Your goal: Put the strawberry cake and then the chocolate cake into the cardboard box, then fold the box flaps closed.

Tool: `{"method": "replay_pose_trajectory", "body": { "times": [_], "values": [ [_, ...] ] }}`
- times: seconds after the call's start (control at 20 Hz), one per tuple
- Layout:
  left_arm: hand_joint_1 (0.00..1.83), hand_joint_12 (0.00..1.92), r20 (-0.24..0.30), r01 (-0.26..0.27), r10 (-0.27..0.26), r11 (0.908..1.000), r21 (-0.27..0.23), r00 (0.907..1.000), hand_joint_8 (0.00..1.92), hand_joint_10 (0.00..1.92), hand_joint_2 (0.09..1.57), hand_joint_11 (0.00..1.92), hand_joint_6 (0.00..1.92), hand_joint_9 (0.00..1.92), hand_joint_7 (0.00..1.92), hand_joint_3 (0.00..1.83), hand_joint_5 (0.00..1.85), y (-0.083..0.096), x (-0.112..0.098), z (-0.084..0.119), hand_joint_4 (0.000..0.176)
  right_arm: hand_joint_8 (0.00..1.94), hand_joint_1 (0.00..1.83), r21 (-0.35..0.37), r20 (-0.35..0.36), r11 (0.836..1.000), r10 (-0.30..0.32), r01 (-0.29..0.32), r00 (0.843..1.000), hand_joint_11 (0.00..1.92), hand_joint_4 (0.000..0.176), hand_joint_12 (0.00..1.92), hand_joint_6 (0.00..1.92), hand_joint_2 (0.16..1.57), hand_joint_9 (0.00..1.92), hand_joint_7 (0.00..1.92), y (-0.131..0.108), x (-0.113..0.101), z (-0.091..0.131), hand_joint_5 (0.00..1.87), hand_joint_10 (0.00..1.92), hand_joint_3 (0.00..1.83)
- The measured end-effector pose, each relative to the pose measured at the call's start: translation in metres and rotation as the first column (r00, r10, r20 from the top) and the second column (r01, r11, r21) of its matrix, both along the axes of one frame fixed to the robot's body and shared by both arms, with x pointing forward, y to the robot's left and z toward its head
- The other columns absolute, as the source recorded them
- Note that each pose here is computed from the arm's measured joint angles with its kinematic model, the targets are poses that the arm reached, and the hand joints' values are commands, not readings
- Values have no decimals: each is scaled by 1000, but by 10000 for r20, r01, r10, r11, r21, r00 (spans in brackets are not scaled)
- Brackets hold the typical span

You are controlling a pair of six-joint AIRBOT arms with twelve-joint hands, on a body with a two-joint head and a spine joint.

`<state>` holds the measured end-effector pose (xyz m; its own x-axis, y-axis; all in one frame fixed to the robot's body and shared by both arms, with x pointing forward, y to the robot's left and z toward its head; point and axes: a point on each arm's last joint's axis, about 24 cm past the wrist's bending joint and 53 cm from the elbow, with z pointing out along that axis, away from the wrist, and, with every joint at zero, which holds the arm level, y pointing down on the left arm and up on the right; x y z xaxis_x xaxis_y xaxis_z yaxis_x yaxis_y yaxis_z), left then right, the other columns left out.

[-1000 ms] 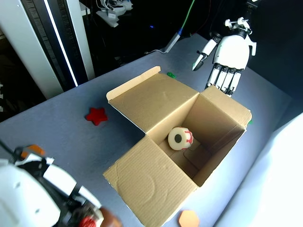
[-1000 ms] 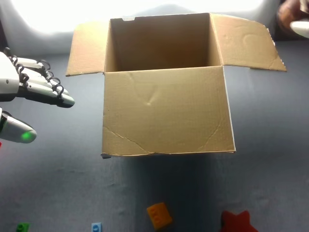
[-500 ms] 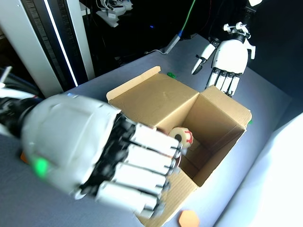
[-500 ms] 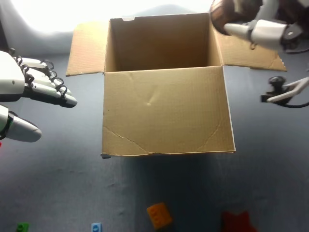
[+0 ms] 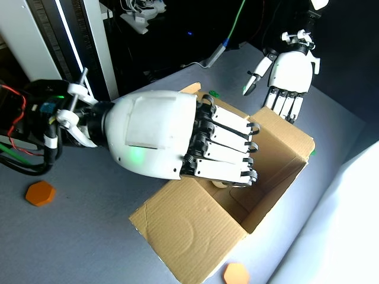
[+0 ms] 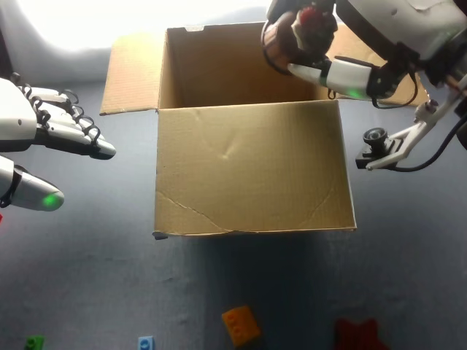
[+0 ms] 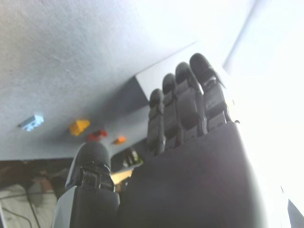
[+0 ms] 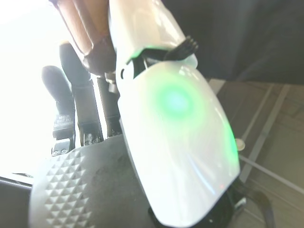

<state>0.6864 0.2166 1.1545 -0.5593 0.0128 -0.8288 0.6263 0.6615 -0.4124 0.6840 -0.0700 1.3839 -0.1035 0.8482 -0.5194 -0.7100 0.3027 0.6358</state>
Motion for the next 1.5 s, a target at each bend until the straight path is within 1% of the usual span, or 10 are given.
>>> {"method": "replay_pose_trajectory", "body": {
  "times": [0.25, 0.35, 0.4, 0.5, 0.6, 0.75, 1.05, 1.15, 1.3, 1.5],
  "values": [
    [0, 790, -1, -19, 19, 10000, -34, 10000, 6, 4, 1298, 0, 6, 251, 239, 0, 193, 0, 0, 0, 27, 1450, 1140, -198, -170, 9998, -2, -2, 9999, 218, 0, 1921, 1351, 1257, 446, 752, 2, 3, -11, 687, 1517, 6],
    [0, 773, -2, -23, 23, 10000, -44, 10000, 2, 0, 1297, 0, 4, 244, 237, 0, 192, 0, 1, 1, 26, 672, 1022, -186, -193, 9998, -3, -1, 9998, 70, 0, 1921, 662, 1150, 368, 503, 2, 3, -11, 351, 1255, 0],
    [0, 771, -2, -26, 26, 10000, -52, 10000, 6, 4, 1297, 0, 7, 252, 247, 0, 201, 0, 1, 1, 28, 399, 986, -183, -199, 9998, 1, -5, 9998, 13, 0, 1897, 454, 1109, 323, 457, 2, 3, -12, 279, 1118, 0],
    [0, 788, 0, -39, 39, 10000, -55, 10000, 0, 0, 1297, 0, 0, 241, 232, 0, 184, 0, 1, 1, 33, 52, 816, -223, -250, 9998, -8, 2, 9997, 0, 0, 1516, 117, 1081, 85, 193, 2, 4, -16, 34, 725, 0],
    [0, 784, 0, -41, 41, 10000, -51, 10000, 2, 4, 1290, 0, 4, 250, 235, 0, 191, -1, 1, 0, 38, 8, 754, -275, -335, 9996, 46, -55, 9994, 0, 0, 1124, 4, 1041, 20, 59, 5, 4, -20, 0, 377, 0],
    [0, 782, -24, 19, -20, 9999, -98, 10000, 1, 1, 1291, 0, 0, 247, 232, 0, 189, -6, 2, -1, 35, 6, 752, -288, -260, 9995, 94, -101, 9996, 0, 0, 650, 0, 1011, 16, 28, 7, 2, -19, 0, 173, 0],
    [0, 786, -10, -30, 30, 10000, -82, 10000, 6, 7, 1296, 0, 4, 257, 248, 1, 209, -5, 3, -1, 34, 2, 737, -245, -318, 9996, -132, 125, 9994, 0, 0, 289, 0, 995, 6, 17, -11, -2, -15, 0, 81, 1],
    [0, 785, -9, -42, 42, 10000, -82, 10000, 0, 2, 1292, 0, 0, 248, 228, 0, 188, -5, 4, -1, 35, 0, 642, -182, -434, 9975, -683, 676, 9967, 0, 0, 100, 0, 1045, 11, 21, -34, -4, -15, 0, 77, 9],
    [0, 759, -12, -17, 17, 10000, -79, 10000, 0, 0, 1299, 0, 5, 236, 224, 2, 199, -7, 4, -2, 28, 1, 368, -676, -916, 9834, -1744, 1686, 9804, 0, 3, 120, 0, 1132, 2, 18, -67, -6, -31, 0, 70, 13],
    [0, 776, -19, -12, 11, 10000, -96, 10000, 2, 5, 1293, 0, 5, 236, 220, 0, 190, -7, 4, -2, 22, 2, 22, -1780, -1090, 9303, -3427, 3209, 9331, 0, 0, 0, 0, 1220, 20, 37, -114, -1, -46, 0, 28, 32]
  ]
}}
